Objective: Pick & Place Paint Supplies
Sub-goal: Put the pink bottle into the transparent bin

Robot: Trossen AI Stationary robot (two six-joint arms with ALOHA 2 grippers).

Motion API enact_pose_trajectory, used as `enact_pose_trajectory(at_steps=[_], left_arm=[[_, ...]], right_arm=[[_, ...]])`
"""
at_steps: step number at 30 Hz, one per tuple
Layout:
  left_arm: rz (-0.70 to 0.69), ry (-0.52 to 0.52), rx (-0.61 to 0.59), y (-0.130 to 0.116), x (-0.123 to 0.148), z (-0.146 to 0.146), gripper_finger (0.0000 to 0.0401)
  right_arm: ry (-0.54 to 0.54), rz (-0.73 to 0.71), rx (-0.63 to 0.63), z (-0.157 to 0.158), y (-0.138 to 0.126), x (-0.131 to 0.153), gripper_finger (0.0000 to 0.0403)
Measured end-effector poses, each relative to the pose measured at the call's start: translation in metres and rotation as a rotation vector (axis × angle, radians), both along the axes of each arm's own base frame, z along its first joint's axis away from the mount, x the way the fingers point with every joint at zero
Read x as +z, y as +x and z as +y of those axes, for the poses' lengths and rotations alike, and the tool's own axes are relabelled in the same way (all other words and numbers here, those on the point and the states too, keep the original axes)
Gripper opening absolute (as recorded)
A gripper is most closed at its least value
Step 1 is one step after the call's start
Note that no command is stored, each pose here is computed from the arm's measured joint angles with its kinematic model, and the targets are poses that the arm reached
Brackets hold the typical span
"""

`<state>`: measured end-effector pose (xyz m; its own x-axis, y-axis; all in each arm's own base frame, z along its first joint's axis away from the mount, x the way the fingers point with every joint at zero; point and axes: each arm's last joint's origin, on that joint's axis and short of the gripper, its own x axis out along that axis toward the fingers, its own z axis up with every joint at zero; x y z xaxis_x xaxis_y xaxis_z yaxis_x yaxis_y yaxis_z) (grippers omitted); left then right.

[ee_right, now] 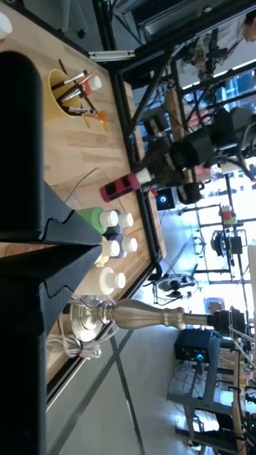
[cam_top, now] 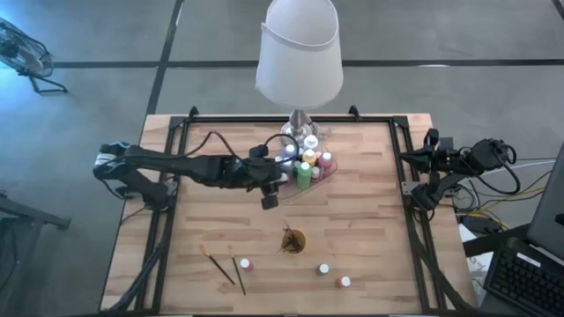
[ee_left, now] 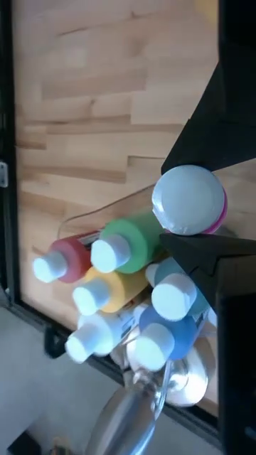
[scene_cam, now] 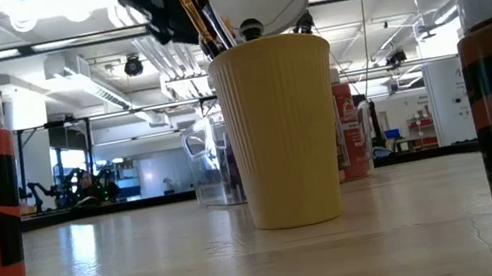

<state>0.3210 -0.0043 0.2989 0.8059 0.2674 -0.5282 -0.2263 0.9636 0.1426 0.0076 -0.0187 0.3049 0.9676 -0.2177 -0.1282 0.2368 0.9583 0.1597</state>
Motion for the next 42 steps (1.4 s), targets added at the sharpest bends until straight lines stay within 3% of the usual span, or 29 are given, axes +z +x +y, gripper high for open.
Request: enact_pose_trajectory(at_steps=[13, 42], left_arm=[[0.066, -0.054, 0.004, 0.022, -0.031, 0.021, 0.0133], [0.15, -0.121, -0.009, 0.05, -0.083, 0.038, 0.0133]], right_arm=[[0.0, 0.0, 0.0, 0.0, 0.0, 0.0, 0.0008], [0.0, 0.0, 0.0, 0.0, 0.0, 0.0, 0.0008]])
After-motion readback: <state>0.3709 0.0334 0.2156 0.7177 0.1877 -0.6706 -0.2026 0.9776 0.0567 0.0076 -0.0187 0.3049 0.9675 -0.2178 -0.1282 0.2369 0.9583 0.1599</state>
